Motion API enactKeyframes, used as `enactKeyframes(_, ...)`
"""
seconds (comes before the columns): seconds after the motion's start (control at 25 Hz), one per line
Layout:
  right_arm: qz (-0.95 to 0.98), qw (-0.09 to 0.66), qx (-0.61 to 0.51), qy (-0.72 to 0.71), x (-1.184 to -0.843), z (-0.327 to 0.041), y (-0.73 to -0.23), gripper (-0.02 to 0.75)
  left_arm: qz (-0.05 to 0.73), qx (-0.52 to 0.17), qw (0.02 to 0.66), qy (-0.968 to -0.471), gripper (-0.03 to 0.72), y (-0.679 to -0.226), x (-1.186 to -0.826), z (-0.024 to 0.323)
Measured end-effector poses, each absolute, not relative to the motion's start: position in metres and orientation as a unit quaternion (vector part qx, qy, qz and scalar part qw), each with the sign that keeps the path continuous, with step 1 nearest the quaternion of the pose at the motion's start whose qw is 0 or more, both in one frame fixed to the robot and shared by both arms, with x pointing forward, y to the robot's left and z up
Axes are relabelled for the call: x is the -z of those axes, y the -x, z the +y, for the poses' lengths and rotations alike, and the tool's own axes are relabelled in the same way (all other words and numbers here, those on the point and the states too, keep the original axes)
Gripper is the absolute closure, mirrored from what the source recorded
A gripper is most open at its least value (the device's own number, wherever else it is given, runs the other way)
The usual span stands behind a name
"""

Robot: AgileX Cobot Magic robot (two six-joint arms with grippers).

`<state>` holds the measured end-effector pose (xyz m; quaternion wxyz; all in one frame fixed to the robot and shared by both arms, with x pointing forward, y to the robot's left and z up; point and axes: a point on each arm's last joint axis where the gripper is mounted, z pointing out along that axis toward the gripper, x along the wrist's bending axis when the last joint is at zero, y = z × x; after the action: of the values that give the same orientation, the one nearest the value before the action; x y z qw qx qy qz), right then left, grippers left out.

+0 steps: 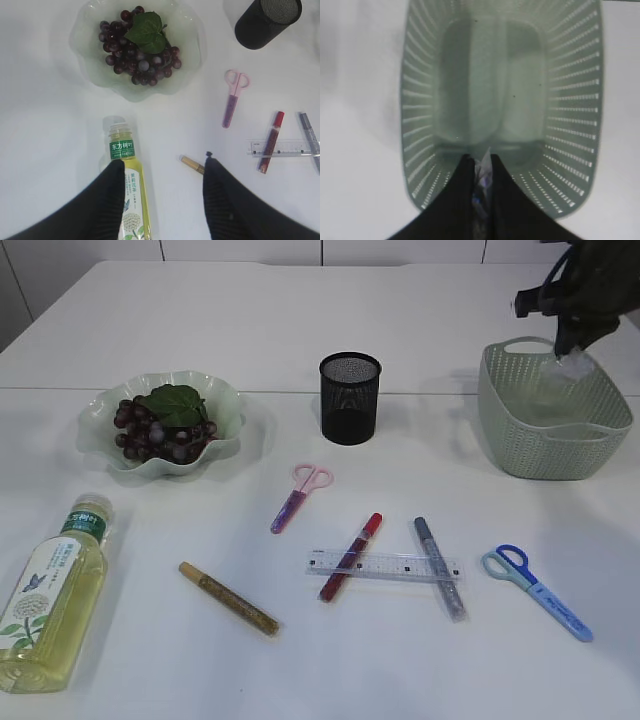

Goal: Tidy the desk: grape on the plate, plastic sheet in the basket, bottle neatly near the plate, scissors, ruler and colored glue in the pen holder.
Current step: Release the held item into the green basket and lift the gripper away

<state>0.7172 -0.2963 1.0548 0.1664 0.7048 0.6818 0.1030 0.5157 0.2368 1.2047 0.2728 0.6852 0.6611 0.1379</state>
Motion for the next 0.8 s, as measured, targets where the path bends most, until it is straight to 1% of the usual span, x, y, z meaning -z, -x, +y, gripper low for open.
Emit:
enactKeyframes(0.08, 0.678, 0.167, -0.101, -0.709, -1.055, -0.301, -0.717, 0.699, 0.661, -0.138, 0.273, -0.685, 0.316, -0.516, -1.205, 0.237)
enactKeyframes(0.48, 0.677, 0.163, -0.097, -0.711, -1.050, -0.302, -0.719, 0.699, 0.661, -0.138, 0.273, -0.685, 0.316, -0.516, -1.205, 0.237)
enactKeyframes(0.8, 0.659, 0.156, -0.087, -0.730, -1.039, -0.320, -0.721, 0.698, 0.661, -0.137, 0.273, -0.685, 0.316, -0.516, -1.205, 0.237)
